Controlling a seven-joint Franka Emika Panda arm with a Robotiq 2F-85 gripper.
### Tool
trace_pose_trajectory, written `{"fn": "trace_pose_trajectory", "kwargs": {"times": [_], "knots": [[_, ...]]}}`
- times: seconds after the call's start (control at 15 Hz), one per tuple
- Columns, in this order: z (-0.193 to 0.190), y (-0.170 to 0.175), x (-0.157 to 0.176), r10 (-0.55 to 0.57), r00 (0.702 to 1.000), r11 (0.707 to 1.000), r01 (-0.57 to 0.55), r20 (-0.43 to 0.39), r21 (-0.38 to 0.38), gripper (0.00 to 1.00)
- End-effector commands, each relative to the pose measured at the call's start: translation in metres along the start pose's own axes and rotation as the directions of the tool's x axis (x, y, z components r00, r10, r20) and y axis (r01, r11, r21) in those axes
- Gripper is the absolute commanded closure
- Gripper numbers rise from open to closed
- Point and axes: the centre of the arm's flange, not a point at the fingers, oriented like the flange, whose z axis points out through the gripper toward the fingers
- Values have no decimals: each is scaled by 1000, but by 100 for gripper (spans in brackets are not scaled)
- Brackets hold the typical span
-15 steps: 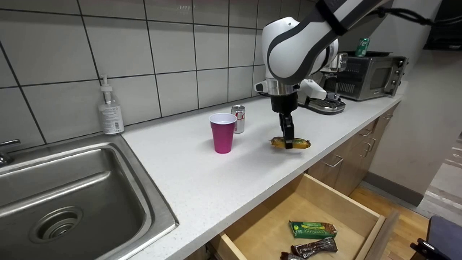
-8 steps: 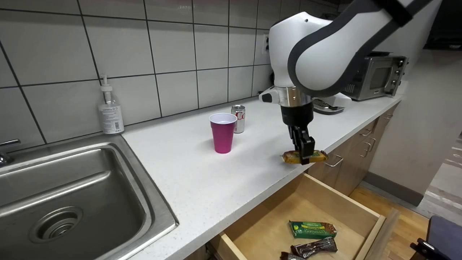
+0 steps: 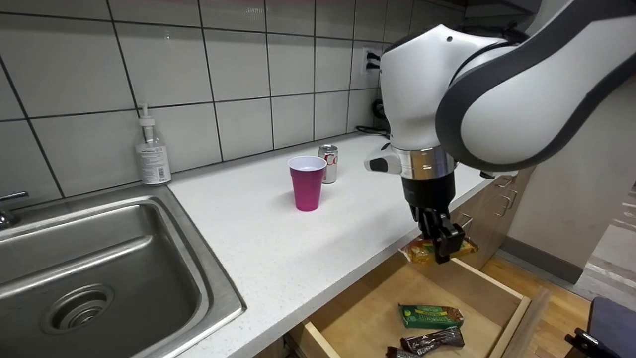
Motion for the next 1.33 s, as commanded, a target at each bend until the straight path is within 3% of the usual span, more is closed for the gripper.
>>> {"fn": "trace_pose_trajectory", "kwargs": {"times": [0.0, 0.6, 1.27], "knots": [[1, -29, 7, -3, 1000, 1000, 3, -13, -27, 82], [35, -58, 30, -26, 1000, 999, 26, 5, -23, 82], [86, -64, 52, -25, 999, 995, 21, -44, -100, 82]]}}
